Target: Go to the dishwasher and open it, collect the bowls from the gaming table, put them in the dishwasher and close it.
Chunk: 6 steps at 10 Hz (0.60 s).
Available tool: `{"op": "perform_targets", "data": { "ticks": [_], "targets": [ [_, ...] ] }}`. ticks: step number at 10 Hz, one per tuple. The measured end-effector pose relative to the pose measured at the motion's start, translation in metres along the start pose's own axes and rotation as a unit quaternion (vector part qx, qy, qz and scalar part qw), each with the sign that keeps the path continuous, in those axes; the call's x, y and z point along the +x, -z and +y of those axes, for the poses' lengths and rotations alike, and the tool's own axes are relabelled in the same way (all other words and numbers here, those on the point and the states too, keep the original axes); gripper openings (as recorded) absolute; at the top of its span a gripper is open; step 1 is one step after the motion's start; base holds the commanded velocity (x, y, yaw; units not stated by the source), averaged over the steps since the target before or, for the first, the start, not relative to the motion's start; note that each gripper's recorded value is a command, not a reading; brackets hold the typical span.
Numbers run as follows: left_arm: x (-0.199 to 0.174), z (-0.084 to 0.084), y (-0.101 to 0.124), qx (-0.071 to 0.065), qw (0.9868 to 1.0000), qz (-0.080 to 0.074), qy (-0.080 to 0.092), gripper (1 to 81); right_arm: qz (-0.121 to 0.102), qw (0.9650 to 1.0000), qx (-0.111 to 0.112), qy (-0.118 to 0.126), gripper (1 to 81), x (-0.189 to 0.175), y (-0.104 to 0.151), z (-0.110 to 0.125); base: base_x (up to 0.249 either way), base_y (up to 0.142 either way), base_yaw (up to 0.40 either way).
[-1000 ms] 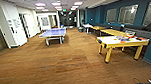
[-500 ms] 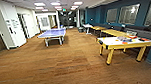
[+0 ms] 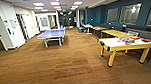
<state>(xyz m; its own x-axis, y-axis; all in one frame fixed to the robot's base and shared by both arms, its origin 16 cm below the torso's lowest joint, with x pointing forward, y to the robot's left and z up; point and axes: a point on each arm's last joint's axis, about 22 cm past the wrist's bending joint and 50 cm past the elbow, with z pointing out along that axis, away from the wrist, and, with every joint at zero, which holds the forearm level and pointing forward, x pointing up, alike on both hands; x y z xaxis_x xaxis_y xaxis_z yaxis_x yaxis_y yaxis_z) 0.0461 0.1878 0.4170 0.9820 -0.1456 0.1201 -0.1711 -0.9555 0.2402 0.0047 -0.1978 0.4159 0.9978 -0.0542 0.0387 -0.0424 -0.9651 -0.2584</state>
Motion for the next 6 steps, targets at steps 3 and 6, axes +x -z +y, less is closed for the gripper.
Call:
{"op": "perform_targets", "data": {
  "ticks": [3,6],
  "targets": [
    [0.0007,-0.0013,0.0002,0.001,1.0,0.001,0.0,81.1,0.0,1.0,-0.001,0.0,81.1,-0.0001,0.0003,0.0014,0.225,0.0,0.0],
    [0.0002,-0.0013,0.0002,0.001,1.0,0.0,0.0,81.1,-0.001,1.0,0.001,0.0,81.1,-0.0026,-0.0003,-0.0016,0.231,0.0,0.0]
  ]
}}
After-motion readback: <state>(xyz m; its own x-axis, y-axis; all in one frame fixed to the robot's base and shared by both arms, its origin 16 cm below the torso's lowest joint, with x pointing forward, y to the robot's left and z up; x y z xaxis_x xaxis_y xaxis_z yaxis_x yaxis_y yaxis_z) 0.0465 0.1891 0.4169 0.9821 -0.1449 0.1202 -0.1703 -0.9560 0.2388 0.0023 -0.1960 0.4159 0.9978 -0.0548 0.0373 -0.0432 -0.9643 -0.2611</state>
